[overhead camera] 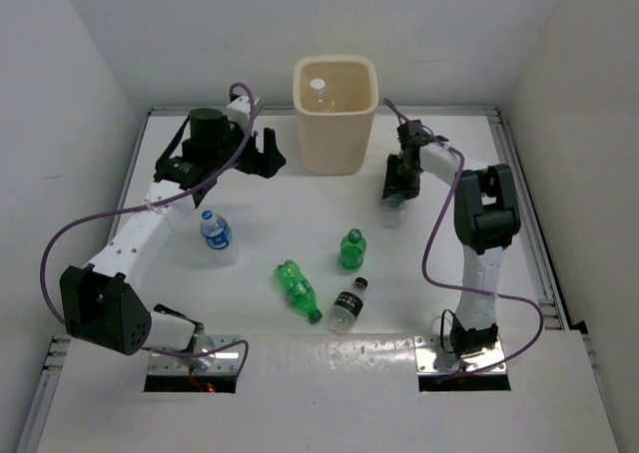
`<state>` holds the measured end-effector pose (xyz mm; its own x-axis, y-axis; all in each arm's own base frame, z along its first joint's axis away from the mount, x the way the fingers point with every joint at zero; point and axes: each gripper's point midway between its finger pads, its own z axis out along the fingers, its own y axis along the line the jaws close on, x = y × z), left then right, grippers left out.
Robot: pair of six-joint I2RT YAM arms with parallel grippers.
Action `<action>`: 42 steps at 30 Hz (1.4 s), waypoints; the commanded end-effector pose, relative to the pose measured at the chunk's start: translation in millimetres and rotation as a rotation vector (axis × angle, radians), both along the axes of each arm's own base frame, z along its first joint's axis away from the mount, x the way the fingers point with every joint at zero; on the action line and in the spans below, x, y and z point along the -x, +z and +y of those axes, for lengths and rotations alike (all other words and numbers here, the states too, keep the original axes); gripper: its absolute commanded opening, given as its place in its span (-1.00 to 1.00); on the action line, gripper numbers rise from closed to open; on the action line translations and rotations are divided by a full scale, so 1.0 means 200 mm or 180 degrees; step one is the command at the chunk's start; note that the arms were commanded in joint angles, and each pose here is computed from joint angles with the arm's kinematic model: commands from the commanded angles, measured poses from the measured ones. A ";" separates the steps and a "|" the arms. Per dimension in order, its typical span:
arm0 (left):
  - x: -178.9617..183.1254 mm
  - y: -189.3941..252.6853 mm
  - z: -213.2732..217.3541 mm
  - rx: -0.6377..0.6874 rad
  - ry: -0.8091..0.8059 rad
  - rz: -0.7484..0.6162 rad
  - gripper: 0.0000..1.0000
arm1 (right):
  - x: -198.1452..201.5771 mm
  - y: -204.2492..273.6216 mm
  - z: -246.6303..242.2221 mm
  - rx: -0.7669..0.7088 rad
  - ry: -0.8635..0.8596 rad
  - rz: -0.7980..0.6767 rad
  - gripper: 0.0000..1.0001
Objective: Put the plastic bottles in the bin
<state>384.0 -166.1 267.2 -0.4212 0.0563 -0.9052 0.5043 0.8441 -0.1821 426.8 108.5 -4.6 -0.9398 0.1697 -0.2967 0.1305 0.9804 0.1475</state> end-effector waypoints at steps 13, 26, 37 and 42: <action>0.24 1.00 -0.37 0.1850 -0.1569 -0.0673 0.61 | 0.45 1.43 0.24 -0.0954 0.2392 -0.2295 -0.71; 0.57 1.04 -0.84 0.1865 -0.2456 -0.0601 0.45 | 0.80 1.67 0.66 -0.0611 0.3212 -0.2901 -1.00; 0.47 1.02 -0.76 0.2199 -0.2176 -0.0392 0.29 | 0.77 1.72 0.65 -0.0724 0.2753 -0.3027 -1.00; 0.41 1.05 -0.72 0.2355 -0.2091 -0.0337 0.34 | 0.77 1.73 0.62 -0.0676 0.2663 -0.3100 -1.00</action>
